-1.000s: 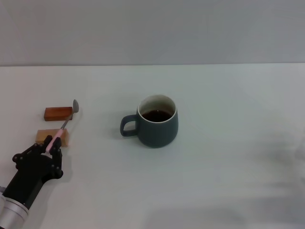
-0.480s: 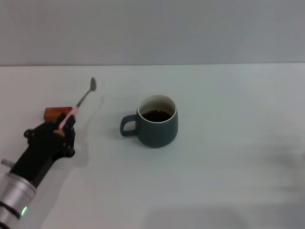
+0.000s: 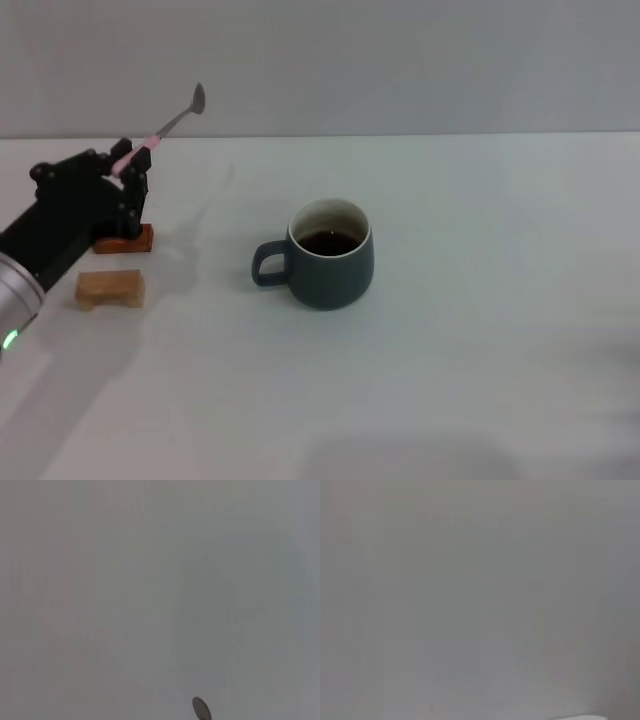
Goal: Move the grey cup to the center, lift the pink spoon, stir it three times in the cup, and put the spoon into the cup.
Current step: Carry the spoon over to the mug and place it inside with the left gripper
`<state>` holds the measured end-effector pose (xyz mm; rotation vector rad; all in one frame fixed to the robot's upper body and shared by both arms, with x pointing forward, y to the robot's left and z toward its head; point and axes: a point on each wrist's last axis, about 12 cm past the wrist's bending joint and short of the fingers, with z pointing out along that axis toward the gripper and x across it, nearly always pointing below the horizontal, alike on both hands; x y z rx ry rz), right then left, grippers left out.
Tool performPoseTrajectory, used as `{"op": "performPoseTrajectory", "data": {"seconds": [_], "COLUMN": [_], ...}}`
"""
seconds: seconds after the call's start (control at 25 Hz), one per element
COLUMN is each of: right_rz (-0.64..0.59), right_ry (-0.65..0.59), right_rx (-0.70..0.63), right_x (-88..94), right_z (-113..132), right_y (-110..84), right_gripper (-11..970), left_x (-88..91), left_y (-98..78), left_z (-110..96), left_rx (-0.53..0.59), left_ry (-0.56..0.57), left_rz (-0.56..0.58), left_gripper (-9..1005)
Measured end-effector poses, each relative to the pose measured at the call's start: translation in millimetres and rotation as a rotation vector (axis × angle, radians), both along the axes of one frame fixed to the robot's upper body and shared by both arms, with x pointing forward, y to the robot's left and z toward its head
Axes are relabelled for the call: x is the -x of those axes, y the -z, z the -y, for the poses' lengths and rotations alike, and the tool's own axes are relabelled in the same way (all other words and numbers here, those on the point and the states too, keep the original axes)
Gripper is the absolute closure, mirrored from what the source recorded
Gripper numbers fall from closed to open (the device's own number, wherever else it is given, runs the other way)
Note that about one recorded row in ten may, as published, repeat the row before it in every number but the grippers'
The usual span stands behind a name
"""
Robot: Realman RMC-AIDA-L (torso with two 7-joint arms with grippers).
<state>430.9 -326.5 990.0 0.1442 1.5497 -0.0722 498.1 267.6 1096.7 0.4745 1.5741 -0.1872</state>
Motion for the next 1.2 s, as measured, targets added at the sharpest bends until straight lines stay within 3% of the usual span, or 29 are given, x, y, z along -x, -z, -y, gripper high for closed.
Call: {"op": "performPoseTrajectory", "data": {"seconds": [0.08,0.24,0.6,0.76,0.84,0.96,1.04,1.2], "right_rz": [0.003,0.042,0.031,0.027,0.037,0.047,0.051,0.043], "right_ry": [0.015,0.119,0.197,0.251,0.289,0.319,0.374,0.431], "right_rx": [0.001,0.019,0.037,0.042,0.051,0.057,0.056,0.058], "right_x": [3.5,28.7,44.6,54.9,62.9,68.3,76.1,83.9], "right_z": [2.7,21.5,36.3,44.7,50.2,54.1,60.1,67.2], "right_y": [0.1,-2.1,-0.1,0.6,-0.6,-1.8,-1.9,-1.1], "right_gripper": [960,961,960,960,960,961,961,961], "left_x": [-2.0,-5.6,-2.9,0.2,0.7,0.9,1.9,1.8], "left_y": [-11.1,-46.4,-79.3,-95.4,-108.3,-109.3,-109.6,-108.6], "left_z": [3.8,23.2,47.5,62.1,76.4,78.1,88.2,94.8], "left_rx": [-0.022,-0.102,-0.246,-0.349,-0.49,-0.505,-0.606,-0.648], "left_ry": [0.009,0.051,0.082,0.103,0.116,0.118,0.145,0.175], "left_rz": [-0.005,-0.038,-0.061,-0.053,-0.056,-0.058,-0.075,-0.095], "left_gripper": [851,851,851,851,852,852,852,852]}}
